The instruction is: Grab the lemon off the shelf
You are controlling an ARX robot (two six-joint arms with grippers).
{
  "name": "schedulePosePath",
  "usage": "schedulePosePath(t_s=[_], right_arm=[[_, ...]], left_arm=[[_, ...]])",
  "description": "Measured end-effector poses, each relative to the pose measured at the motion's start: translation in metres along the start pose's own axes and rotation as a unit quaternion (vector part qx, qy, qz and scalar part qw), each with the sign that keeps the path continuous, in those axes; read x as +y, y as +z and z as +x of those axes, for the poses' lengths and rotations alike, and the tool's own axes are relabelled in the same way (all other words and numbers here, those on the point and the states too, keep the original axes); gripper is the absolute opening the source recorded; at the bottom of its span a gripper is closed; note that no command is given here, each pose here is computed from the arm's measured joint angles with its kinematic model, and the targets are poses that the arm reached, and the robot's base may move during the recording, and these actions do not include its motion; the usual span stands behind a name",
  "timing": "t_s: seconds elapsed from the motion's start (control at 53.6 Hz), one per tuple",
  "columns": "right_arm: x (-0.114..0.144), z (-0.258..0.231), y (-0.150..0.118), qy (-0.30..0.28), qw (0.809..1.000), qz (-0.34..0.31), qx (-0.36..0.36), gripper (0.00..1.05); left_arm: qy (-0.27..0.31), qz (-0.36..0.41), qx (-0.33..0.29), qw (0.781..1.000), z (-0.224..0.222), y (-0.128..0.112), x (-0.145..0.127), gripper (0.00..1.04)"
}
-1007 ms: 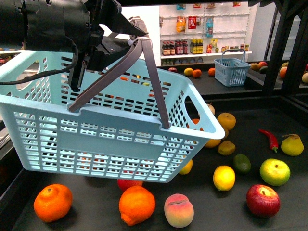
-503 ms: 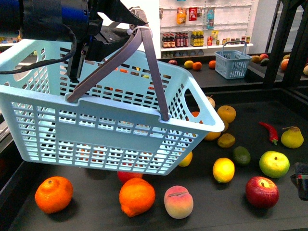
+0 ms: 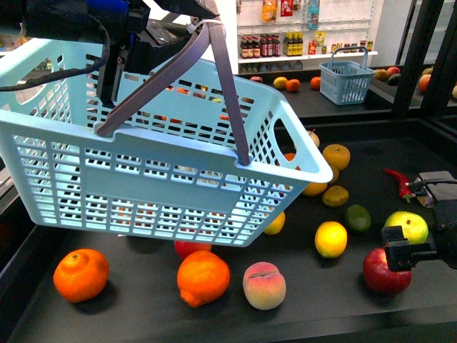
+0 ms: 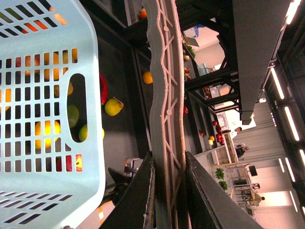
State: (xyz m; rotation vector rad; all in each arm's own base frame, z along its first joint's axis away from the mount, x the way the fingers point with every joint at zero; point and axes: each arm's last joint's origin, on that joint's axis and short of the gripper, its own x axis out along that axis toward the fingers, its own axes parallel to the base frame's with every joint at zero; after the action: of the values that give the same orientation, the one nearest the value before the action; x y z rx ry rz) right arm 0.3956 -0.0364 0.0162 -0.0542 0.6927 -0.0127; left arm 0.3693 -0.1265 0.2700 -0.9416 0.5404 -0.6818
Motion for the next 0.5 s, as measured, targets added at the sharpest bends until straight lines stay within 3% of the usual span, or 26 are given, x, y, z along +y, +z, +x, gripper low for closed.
schedulePosePath(t_s=[0.242,0.503], right_arm=[[0.010,0.028,-0.009,0.000,1.000,-0.017,0.015,0.97],[0.019,0.054,0.010,-0.007,1.000,0.015,0.016,0.97]], left_arm=[[0.000,0.000,0.000,1.000,0.000,0.000,0.000,0.14],[0.000,0.000,0.000,1.000,0.000,0.000,0.000,0.14]])
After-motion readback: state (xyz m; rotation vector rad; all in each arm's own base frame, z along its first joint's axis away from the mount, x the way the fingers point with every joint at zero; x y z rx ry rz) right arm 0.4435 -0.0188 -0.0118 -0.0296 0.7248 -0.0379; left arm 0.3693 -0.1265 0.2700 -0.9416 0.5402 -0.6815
